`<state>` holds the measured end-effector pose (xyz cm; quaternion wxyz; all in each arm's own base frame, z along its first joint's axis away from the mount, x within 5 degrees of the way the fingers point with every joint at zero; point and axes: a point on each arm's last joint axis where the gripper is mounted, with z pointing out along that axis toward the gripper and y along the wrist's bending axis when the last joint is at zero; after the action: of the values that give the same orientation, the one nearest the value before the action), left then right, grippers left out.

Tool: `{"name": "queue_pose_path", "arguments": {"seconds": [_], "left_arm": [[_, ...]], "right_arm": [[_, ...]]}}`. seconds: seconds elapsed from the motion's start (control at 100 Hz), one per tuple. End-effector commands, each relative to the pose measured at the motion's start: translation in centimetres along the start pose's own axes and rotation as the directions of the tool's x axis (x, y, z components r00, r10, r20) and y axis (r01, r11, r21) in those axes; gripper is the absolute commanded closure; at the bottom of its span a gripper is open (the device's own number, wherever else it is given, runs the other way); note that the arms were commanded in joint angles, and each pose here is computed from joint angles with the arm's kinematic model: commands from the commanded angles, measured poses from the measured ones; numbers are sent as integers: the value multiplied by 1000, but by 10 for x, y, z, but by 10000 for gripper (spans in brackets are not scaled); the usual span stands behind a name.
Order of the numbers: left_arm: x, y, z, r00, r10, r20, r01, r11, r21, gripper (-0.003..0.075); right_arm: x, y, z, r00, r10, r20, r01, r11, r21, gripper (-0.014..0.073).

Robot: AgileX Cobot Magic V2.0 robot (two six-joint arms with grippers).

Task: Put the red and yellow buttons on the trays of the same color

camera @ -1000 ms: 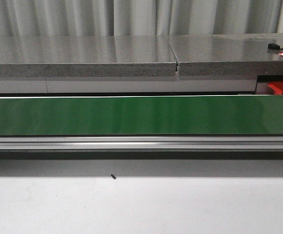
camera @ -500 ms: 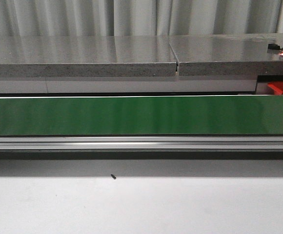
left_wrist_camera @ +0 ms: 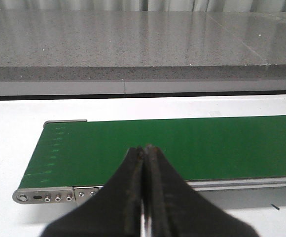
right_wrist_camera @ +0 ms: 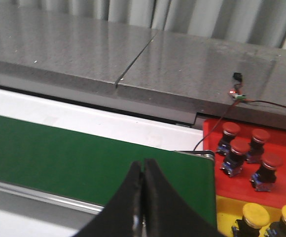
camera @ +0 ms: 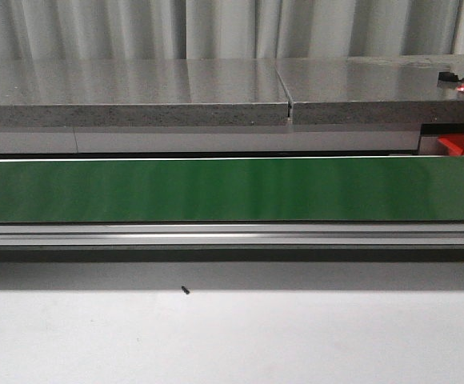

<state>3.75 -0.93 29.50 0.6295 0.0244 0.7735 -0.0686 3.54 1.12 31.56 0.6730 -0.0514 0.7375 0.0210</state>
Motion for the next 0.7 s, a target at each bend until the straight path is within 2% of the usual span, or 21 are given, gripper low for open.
{"name": "queue_pose_path", "arguments": {"seconds": [0.0, 0.2, 0.39, 0.69], "left_arm": [[-14, -1, -2, 996, -15, 88, 14, 1000, 12, 741], [-14, -1, -2, 996, -15, 88, 14, 1000, 12, 741], [-14, -1, -2, 996, -15, 88, 14, 1000, 12, 741], [-13, -1, -2, 996, -15, 85, 14, 1000, 11, 741]], "right_arm": [[0, -6, -2, 992, 27, 124, -36, 997, 68, 663], [39, -10, 7, 988, 42, 151, -60, 992, 115, 663], [75, -9, 16, 988, 44, 149, -59, 993, 100, 663], [98, -5, 26, 984, 48, 172, -54, 998, 30, 663]]}}
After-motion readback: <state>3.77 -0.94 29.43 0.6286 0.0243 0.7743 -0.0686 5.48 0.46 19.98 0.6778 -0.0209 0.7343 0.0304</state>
